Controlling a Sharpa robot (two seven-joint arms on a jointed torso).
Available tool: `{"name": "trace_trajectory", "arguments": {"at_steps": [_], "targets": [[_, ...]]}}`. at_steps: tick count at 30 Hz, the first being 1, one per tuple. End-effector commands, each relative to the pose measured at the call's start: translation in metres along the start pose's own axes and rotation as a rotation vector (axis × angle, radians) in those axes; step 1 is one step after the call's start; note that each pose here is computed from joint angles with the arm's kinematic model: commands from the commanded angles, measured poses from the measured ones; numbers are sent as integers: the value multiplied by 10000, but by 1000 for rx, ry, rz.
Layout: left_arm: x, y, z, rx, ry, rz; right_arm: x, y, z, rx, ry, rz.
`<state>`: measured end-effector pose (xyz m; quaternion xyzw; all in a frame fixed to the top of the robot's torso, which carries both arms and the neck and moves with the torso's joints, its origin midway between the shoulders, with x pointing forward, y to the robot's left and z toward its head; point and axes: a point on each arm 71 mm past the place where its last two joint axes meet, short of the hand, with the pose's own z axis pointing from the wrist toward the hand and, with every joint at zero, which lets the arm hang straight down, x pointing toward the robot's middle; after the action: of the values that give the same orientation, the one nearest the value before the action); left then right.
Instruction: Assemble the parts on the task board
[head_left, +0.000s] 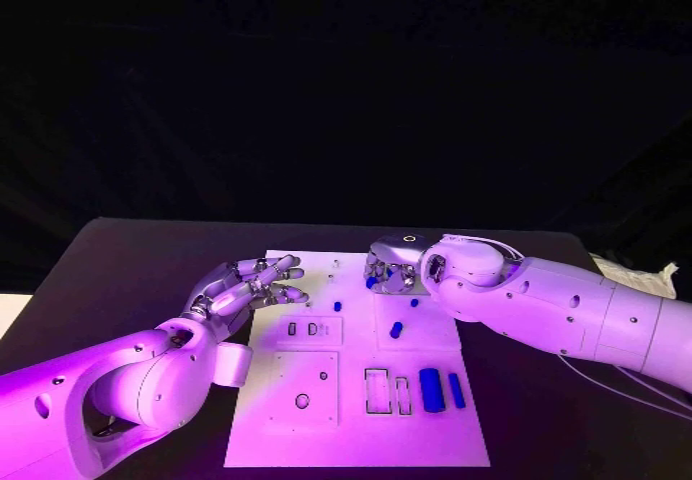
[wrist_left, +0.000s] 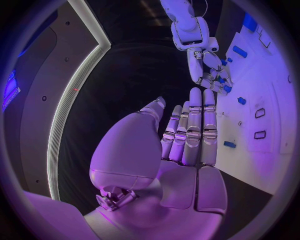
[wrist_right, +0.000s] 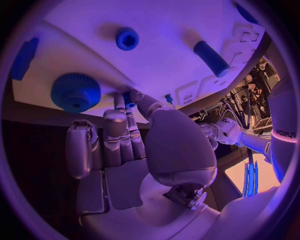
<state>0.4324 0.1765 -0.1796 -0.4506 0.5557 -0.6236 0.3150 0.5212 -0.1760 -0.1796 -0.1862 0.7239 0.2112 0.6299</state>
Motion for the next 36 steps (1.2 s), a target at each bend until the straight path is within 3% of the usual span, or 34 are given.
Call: {"name": "trace_trajectory", "arguments": {"at_steps": [1, 10, 23, 36], "targets": [[14, -9, 7, 0, 9, -5, -94, 50, -5, -31, -129, 65], [8, -12, 3, 1, 10, -6, -154, 110, 51, 7, -213, 79], [37, -20, -3, -1, 16, -8, -152, 220, 202, 41, -213, 47], [39, -32, -3, 0, 18, -8, -153, 218, 259, 83, -225, 20]]}}
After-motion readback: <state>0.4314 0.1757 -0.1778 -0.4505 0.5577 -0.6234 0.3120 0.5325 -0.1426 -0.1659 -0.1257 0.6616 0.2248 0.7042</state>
